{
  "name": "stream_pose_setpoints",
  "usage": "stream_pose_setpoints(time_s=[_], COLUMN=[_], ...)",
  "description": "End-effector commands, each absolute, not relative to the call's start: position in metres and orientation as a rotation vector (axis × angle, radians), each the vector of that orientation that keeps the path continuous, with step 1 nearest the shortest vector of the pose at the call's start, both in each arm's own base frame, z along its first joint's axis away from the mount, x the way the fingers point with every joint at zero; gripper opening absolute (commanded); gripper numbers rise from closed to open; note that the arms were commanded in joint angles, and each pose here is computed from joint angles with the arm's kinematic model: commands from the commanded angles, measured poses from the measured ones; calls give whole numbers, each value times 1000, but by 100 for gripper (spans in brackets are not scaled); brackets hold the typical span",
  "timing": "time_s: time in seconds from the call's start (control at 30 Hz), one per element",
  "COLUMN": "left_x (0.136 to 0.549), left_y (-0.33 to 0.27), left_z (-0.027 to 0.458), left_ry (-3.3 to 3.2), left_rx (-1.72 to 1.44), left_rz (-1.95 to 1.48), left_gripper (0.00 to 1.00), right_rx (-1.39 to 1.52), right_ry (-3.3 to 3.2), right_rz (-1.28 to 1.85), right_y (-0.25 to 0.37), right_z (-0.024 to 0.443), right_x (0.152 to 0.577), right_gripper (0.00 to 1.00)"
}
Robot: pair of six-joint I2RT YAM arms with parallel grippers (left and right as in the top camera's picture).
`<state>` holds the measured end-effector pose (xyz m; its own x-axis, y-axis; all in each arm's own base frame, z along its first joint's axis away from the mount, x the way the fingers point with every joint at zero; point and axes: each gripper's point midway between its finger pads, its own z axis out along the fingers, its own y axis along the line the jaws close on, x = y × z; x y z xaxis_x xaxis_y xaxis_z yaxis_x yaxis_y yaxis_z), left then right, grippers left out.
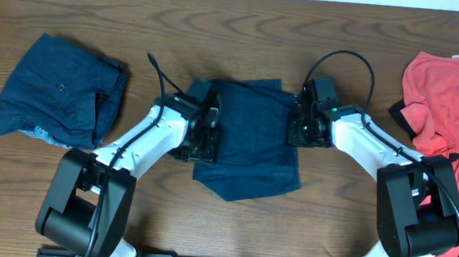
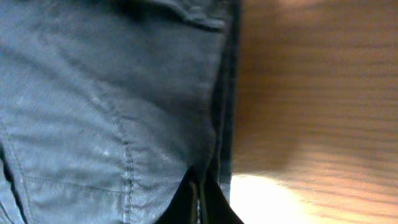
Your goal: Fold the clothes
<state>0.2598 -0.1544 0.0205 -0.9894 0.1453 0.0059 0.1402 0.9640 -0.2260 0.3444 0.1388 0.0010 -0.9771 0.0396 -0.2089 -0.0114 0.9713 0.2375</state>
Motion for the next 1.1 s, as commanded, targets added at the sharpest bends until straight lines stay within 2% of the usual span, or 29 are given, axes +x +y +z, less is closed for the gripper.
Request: stream_pose_setpoints(time_s=[0.0,0.03,0.1,0.13,0.2,0.23,0.33,0.43,0.5,0.63,0.8,0.93,1.07], left_x=[251,251,252,251,249,247,248,252,254,257,257,257,265], left_y=[-151,-150,-151,-151,-153,-156,-165,-169,-169,-170,-167,-166,-169], left_z=[12,12,12,13,17,21,32,35,35,35,34,40,57], left_ry=[-3071,-3071,-3071,-3069,-3047,-3031,-3016,-3030,-3036,-3045,-3052,-3044,-3053], left_rx=[-236,-235,-239,-238,-234,-232,-234,-244,-245,-249,-278,-300,-347], left_rz=[339,338,340,339,356,381,458,484,487,494,463,455,463], left_gripper=[56,56,56,56,56,56,56,56,55,46,39,40,40], right_rx=[77,37,-88,-126,-156,-172,-227,-285,-305,-260,28,106,-111], right_ry=[2850,2838,2794,2765,2713,2686,2631,2675,2765,2983,3219,3284,3180], right_rz=[224,261,386,449,546,592,724,791,760,594,365,362,539], right_y=[114,117,131,137,147,151,167,183,186,177,147,142,160], right_z=[11,17,37,49,75,88,117,118,101,46,-23,-32,-3], right_x=[358,359,359,358,354,351,339,317,300,268,235,226,238], right_gripper=[17,28,42,47,48,45,25,14,12,6,2,2,8])
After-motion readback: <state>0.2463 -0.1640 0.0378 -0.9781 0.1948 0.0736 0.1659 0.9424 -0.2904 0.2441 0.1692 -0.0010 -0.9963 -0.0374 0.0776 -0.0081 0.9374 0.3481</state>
